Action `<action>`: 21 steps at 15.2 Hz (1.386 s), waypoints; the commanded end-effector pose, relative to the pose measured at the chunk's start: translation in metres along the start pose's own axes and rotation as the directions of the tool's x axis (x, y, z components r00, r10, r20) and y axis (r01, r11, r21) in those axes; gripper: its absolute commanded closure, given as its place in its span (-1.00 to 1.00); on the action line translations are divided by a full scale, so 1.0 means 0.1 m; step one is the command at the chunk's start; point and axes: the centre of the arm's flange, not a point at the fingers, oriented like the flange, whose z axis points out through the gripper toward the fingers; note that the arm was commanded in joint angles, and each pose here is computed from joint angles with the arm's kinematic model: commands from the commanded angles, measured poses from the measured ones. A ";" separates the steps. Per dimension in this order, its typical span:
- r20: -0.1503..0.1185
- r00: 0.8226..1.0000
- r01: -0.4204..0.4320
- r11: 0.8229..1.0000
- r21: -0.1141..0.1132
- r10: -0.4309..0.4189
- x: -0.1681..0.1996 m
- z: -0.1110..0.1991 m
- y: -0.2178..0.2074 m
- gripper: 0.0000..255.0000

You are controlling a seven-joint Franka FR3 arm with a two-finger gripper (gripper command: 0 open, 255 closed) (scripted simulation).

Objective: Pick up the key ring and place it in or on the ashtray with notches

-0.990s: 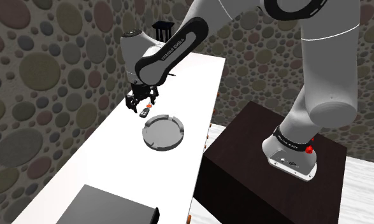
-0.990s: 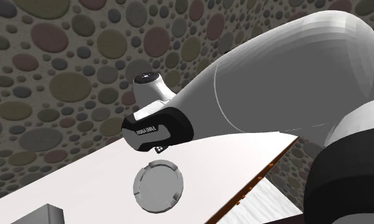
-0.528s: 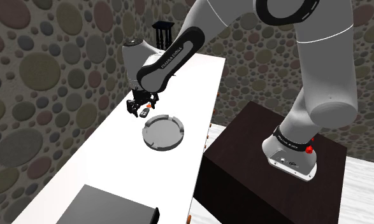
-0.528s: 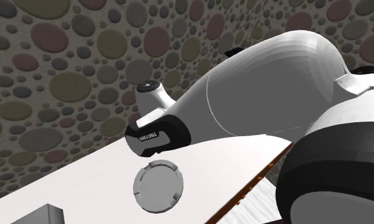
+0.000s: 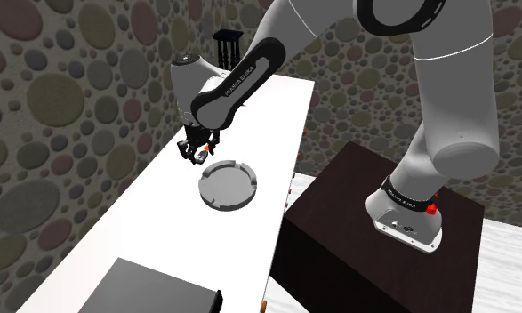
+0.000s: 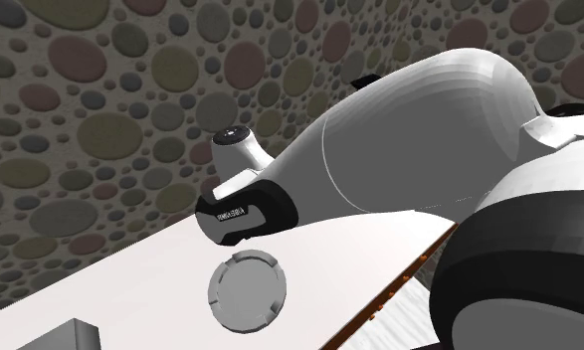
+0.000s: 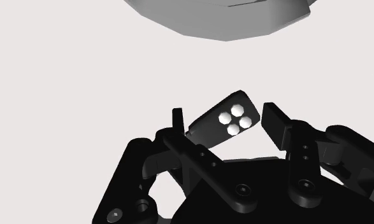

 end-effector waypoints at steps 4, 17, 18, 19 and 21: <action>0.000 1.000 0.000 1.000 0.000 0.000 0.00 0.00 0.00 1.00; 0.000 1.000 0.000 1.000 0.000 0.000 0.01 -0.53 -0.01 1.00; 0.000 1.000 0.000 1.000 0.000 0.000 0.01 -0.58 -0.01 1.00; 0.000 1.000 0.000 1.000 0.000 0.000 0.01 -0.63 -0.01 1.00; 0.000 1.000 0.000 1.000 0.000 0.000 0.02 -0.74 -0.01 1.00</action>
